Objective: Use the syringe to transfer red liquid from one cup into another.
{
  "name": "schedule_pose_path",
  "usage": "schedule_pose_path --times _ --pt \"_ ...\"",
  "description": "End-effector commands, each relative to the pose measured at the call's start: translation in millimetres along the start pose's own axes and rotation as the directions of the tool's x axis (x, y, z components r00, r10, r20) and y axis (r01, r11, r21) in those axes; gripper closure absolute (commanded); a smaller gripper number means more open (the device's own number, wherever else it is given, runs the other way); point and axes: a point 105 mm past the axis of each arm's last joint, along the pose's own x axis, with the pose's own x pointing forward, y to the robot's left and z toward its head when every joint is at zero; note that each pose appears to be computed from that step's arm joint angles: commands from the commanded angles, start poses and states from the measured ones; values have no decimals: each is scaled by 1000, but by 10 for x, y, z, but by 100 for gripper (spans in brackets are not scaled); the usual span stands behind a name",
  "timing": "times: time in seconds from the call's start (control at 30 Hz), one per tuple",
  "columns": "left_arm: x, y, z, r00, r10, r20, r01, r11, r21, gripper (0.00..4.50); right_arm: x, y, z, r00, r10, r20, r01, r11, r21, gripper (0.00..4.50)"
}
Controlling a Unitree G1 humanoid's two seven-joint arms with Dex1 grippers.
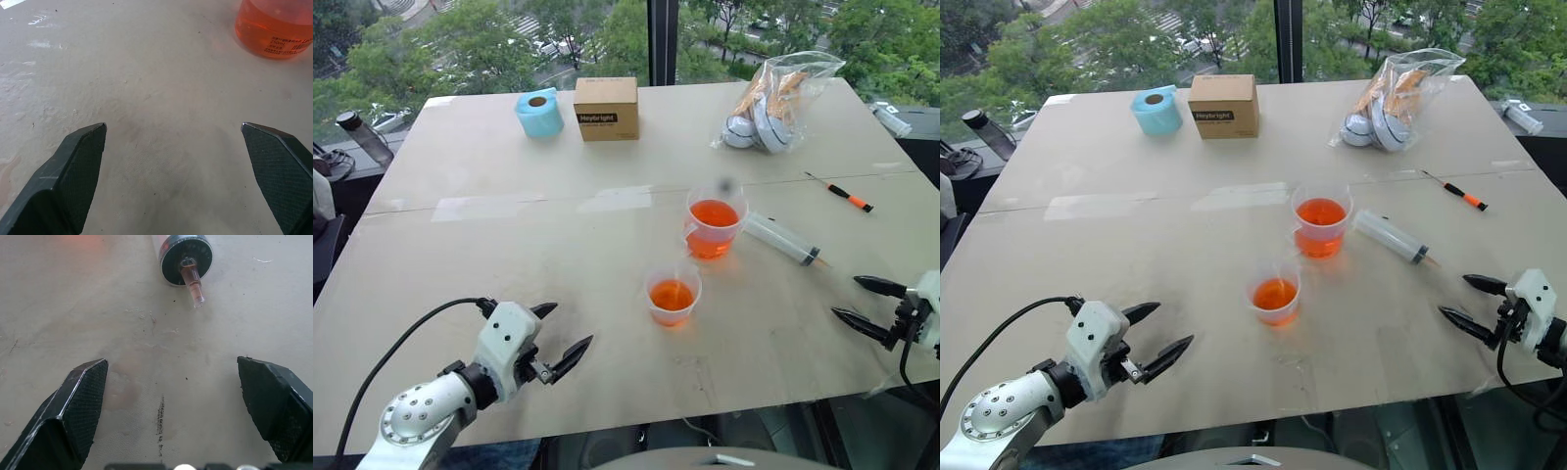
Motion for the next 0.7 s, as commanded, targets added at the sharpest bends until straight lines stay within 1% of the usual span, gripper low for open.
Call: schedule_pose_path --times 0.03,0.1,0.2,0.3,0.53,0.63,0.7 --pt "-38 -32 72 999 7 42 -8 1000 27 0 -22 -50 172 1000 7 8 -7 998 -56 6" --pt "-35 -38 14 999 21 43 -22 1000 13 0 -19 -68 205 1000 10 -2 -10 998 -57 6" --pt "-40 -59 -13 999 23 47 -23 1000 11 0 -55 -67 174 999 23 -40 -25 998 -62 6" --pt "-55 -78 -46 999 19 43 -19 1000 12 0 -70 -87 171 999 15 -48 -17 998 -53 6" --pt "-66 -78 -95 999 17 41 -18 1000 16 0 -50 -85 186 997 37 -62 -40 997 -60 6" --pt "-59 -82 -107 999 16 48 -17 1000 19 0 -56 -94 170 994 48 -100 -55 997 -61 6" --pt "-55 -84 -99 998 13 59 -14 1000 22 0 -60 -96 181 993 57 -102 -63 996 -63 6"
